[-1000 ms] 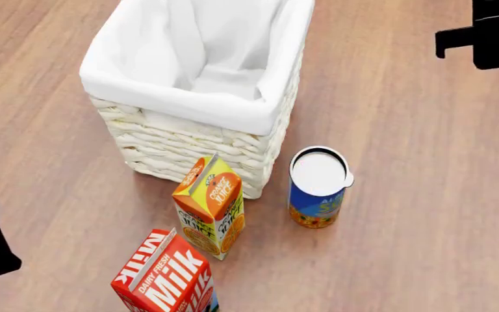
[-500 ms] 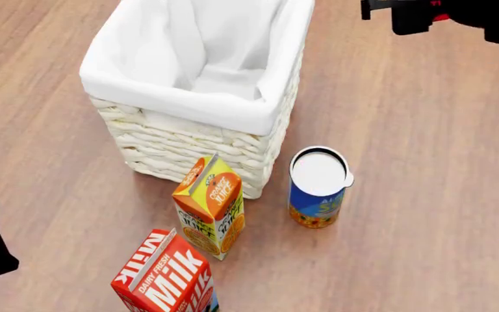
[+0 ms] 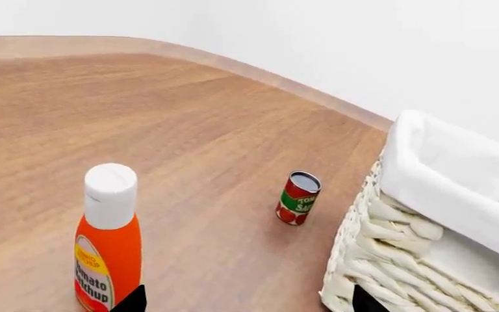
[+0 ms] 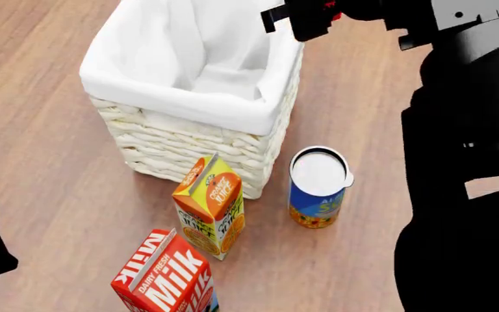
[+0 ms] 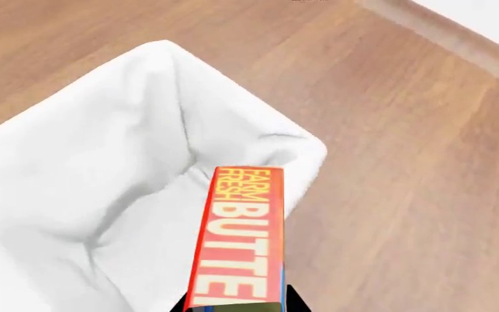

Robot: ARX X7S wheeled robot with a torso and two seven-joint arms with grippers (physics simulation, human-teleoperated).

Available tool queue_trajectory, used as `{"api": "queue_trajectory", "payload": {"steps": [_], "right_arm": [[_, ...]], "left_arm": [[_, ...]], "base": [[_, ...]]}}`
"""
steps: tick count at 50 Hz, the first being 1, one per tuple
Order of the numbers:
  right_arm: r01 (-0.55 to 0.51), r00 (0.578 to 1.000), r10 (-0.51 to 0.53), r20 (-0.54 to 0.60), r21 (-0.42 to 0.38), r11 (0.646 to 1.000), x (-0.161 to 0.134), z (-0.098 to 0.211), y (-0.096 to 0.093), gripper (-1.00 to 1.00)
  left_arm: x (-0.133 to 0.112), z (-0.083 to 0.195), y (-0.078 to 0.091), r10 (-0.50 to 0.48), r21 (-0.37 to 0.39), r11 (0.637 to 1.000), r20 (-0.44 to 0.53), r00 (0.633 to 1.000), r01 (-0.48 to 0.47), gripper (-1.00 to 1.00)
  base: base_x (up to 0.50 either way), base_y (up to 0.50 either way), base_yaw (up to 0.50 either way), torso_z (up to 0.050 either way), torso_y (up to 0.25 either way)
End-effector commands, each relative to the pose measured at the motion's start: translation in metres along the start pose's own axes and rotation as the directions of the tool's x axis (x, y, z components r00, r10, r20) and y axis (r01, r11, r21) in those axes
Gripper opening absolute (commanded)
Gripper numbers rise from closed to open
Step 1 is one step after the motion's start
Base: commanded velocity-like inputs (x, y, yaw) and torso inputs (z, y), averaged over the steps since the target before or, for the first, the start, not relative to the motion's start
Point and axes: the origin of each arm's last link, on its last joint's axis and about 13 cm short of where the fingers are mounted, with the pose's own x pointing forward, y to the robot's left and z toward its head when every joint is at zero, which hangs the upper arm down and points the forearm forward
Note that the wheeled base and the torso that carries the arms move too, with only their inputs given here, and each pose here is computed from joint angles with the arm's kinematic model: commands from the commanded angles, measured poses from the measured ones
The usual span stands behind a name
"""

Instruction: Pick up the butter and put it in the basket.

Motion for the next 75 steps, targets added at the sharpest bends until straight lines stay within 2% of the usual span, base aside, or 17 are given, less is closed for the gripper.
{"api": "queue_trajectory", "payload": {"steps": [1,10,18,22,50,75], "right_arm": [[-0.177,0.984,0.178,0.007,-0.088,0.98,0.007,0.014,0.02,-1.0],[-0.281,0.957,0.289,0.038,-0.145,0.949,0.009,0.021,0.027,-1.0],[-0.341,0.929,0.36,0.082,-0.184,0.922,0.008,0.03,0.031,-1.0],[-0.345,0.926,0.366,0.091,-0.186,0.92,0.007,0.031,0.031,-1.0],[-0.377,0.918,0.385,0.09,-0.098,0.921,0.027,0.007,0.033,-1.0],[-0.358,0.931,0.359,0.059,-0.032,0.933,0.027,-0.002,0.03,-1.0]], "left_arm": [[0.001,-0.002,0.0,0.001,0.001,1.0,-0.003,1.0,-0.001,1.0],[0.001,-0.002,0.0,0.001,0.002,1.0,-0.004,1.0,-0.001,1.0],[0.0,-0.001,0.0,0.001,0.002,1.0,-0.006,1.0,-0.001,1.0],[0.0,0.0,0.0,0.004,-0.001,1.0,-0.003,1.0,-0.004,1.0],[-0.011,0.005,-0.001,0.002,-0.01,1.0,-0.002,1.0,-0.002,1.0],[-0.014,0.004,0.0,0.008,-0.007,1.0,0.002,1.0,-0.008,1.0]], "base": [[0.0,0.0,0.0,0.0,0.0],[0.0,0.0,0.0,0.001,0.001],[0.0,0.0,0.0,0.0,0.001],[0.0,0.0,0.0,0.0,0.003],[0.0,0.0,0.0,0.001,0.001],[0.0,0.0,0.0,0.0,0.001]]}}
